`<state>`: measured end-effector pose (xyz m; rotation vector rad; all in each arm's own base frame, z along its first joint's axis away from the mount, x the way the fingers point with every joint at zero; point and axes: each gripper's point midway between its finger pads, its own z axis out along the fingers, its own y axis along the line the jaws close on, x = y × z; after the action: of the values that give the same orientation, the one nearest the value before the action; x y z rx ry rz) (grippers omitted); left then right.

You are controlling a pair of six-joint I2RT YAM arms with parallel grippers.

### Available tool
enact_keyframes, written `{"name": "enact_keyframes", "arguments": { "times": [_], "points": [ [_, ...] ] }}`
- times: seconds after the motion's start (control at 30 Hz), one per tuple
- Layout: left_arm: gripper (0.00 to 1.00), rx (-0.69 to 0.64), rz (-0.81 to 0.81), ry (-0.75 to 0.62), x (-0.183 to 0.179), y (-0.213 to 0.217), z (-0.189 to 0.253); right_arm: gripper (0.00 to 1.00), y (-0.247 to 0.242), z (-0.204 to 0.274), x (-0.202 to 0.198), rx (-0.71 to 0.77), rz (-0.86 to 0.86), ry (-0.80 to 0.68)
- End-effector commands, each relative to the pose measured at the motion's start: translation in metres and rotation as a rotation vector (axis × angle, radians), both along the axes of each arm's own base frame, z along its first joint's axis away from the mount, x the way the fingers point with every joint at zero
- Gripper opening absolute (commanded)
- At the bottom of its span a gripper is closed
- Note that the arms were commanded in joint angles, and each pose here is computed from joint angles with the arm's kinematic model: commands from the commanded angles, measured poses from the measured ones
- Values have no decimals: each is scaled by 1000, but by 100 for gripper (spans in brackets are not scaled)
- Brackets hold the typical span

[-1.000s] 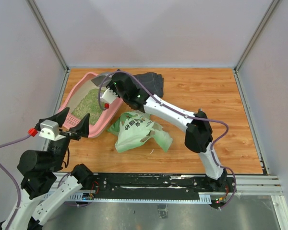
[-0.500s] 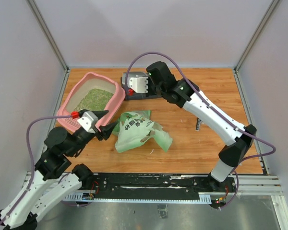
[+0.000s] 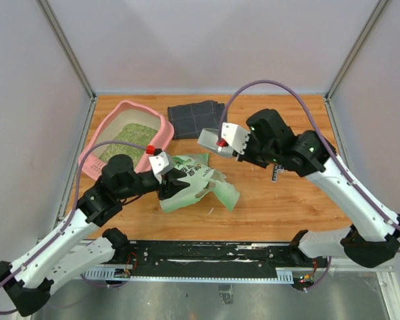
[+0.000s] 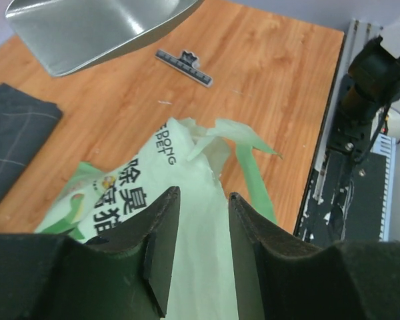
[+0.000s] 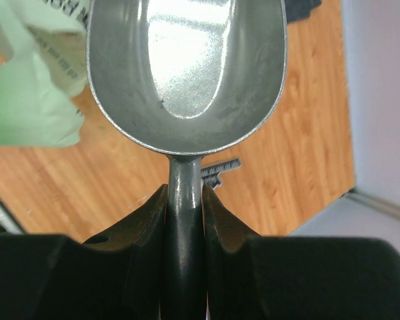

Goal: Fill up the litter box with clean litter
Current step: 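Scoop the cat litter from the cat litter bag.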

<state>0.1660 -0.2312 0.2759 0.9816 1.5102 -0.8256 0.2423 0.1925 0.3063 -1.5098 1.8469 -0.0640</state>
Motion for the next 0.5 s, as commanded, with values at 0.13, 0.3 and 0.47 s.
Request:
{"name": "enact_keyframes", "arguments": {
  "times": [0.13,0.3,0.47],
  "points": [
    [42,26,-124,7,-12,-42,-13,1,-66,-33,-51,-75,-217,154],
    [48,85,-165,7,-19,-59,-24,1,-86,-45,-58,-160,-246,164],
    [40,221,-188,-3,-25,-68,-51,1,-99,-44,-62,-191,-275,155]
  ]
}}
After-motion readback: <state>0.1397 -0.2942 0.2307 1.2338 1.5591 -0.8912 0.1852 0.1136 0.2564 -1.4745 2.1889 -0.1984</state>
